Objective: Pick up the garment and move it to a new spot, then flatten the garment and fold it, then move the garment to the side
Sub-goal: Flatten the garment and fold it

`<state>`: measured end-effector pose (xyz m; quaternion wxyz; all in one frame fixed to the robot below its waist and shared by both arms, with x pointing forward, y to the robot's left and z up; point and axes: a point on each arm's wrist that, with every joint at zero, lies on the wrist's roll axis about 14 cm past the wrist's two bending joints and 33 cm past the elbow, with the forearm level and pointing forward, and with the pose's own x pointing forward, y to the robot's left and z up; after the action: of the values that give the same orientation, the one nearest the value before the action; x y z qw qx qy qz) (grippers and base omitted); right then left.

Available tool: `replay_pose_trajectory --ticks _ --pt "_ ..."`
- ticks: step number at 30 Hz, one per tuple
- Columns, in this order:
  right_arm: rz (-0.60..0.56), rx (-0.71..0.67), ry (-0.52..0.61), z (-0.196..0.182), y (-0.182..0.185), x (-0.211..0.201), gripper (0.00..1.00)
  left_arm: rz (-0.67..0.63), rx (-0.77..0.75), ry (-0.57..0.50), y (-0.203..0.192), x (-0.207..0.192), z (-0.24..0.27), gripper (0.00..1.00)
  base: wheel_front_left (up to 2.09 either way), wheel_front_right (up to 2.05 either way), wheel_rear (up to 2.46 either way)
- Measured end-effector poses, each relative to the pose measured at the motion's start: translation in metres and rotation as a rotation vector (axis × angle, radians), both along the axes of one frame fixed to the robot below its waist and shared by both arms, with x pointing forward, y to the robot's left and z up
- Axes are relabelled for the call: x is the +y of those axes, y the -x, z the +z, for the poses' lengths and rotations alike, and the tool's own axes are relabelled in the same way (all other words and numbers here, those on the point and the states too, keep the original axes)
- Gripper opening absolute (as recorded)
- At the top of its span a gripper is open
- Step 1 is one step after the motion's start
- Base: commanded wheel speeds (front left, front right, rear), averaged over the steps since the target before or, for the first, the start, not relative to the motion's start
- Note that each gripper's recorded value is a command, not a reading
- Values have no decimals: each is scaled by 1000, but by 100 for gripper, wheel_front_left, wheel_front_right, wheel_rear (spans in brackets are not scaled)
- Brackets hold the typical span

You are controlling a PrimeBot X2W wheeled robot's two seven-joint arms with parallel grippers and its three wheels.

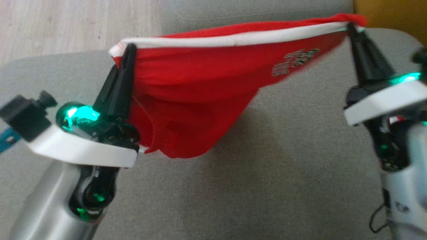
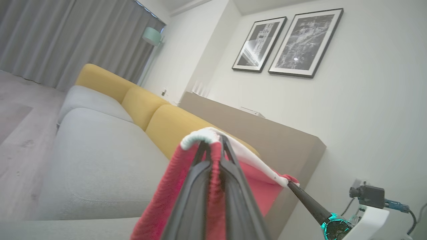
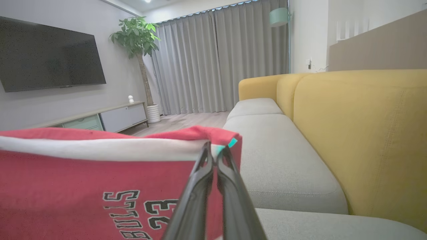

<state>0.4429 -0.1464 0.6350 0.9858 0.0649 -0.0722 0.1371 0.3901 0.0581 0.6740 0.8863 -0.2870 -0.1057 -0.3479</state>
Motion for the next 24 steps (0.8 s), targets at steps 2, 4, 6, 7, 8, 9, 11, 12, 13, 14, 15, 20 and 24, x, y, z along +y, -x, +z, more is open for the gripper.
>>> replay_pose_trajectory --ticks 2,4,6,7,8,9,11,12,13,14,15,20,24 --pt "-2 -12 16 12 8 -2 0 -39 16 2 4 -3 7 0 0 0 0" --pt "8 -1 25 19 8 1 0 -76 62 8 2 -8 5 0 0 0 0" --pt "31 51 5 12 0 5 0 -88 115 -3 -10 -9 -2 0 0 0 0" --pt "46 84 -17 6 -6 8 0 -90 138 -6 -18 -9 -6 0 0 0 0" --pt "62 119 -30 -2 -14 12 0 -88 161 -14 -28 -9 -12 0 0 0 0" --pt "76 150 -42 -9 -23 16 0 -80 182 -21 -39 -8 -18 0 0 0 0" --pt "97 190 -62 -17 -46 22 0 -42 227 -27 -67 -2 -32 0 0 0 0" --pt "101 184 -70 -16 -59 24 0 -10 241 -23 -82 3 -38 0 0 0 0" --pt "104 167 -81 -12 -71 26 0 26 238 -23 -96 8 -41 0 0 0 0" --pt "103 139 -95 -5 -84 27 0 63 224 -33 -111 14 -44 0 0 0 0" --pt "101 97 -102 5 -95 29 0 98 204 -38 -124 19 -43 0 0 0 0" --pt "85 -116 -132 56 -126 32 0 208 49 -10 -164 31 -11 0 0 0 0" --pt "74 -255 -137 91 -132 32 0 240 -106 29 -168 33 31 0 0 0 0"
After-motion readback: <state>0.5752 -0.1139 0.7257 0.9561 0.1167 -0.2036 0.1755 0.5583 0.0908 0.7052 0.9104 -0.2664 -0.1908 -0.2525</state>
